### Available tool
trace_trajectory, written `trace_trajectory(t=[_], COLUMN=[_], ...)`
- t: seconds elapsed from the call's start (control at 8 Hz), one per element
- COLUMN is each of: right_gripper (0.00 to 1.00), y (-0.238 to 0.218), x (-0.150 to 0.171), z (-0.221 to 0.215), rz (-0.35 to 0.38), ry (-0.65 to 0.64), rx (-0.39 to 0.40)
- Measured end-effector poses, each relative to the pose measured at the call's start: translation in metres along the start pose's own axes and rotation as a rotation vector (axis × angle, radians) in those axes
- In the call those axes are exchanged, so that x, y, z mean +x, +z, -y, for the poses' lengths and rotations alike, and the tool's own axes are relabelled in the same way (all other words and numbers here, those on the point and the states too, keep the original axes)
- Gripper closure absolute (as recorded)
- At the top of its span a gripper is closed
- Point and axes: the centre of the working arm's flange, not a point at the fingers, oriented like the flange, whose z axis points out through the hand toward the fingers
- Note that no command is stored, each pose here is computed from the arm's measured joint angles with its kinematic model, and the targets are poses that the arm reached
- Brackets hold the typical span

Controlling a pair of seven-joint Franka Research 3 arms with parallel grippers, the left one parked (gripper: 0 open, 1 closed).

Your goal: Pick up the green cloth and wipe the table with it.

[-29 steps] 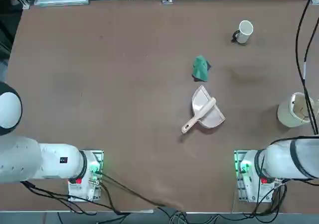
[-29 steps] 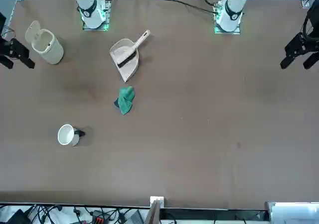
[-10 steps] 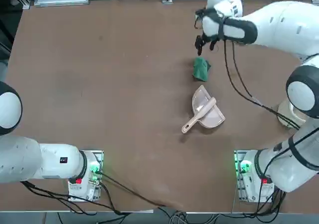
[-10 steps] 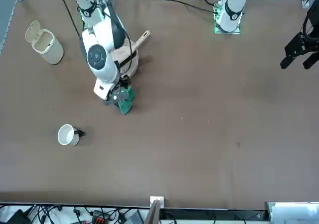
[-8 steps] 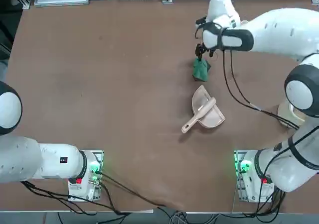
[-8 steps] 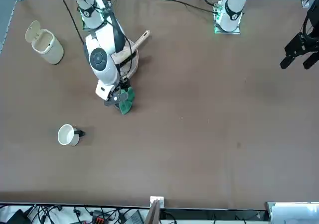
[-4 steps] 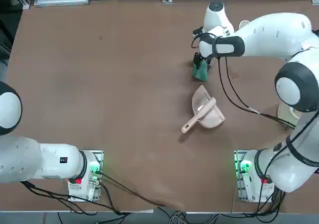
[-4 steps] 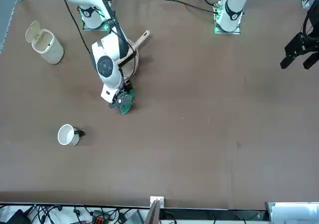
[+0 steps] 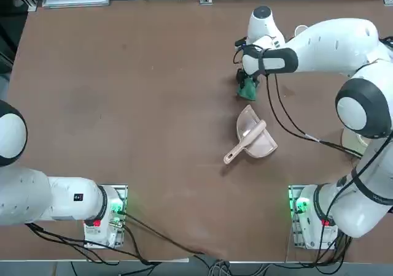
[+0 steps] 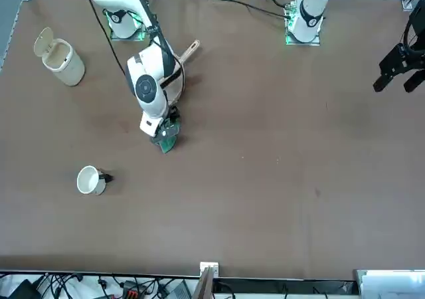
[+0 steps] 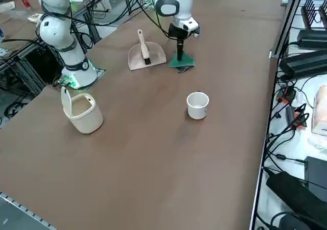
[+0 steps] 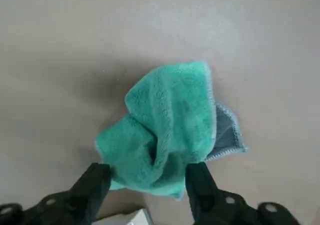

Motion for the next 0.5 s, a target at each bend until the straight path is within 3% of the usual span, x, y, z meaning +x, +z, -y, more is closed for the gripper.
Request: trace_trajectory(t=[0.25,0.38,0.5], right_gripper=[0.53,0.67,0.72], y=[-0.0001,-0.0011,-0.0021], x=[-0.0004,-0.0004,0.0], z=[0.0041,0.0081,0.0095], rz=[-0.001,-0.003,-0.005], ry=[-0.013,-0.02,-0.023], rx=[0.0,-0.001,-0.001])
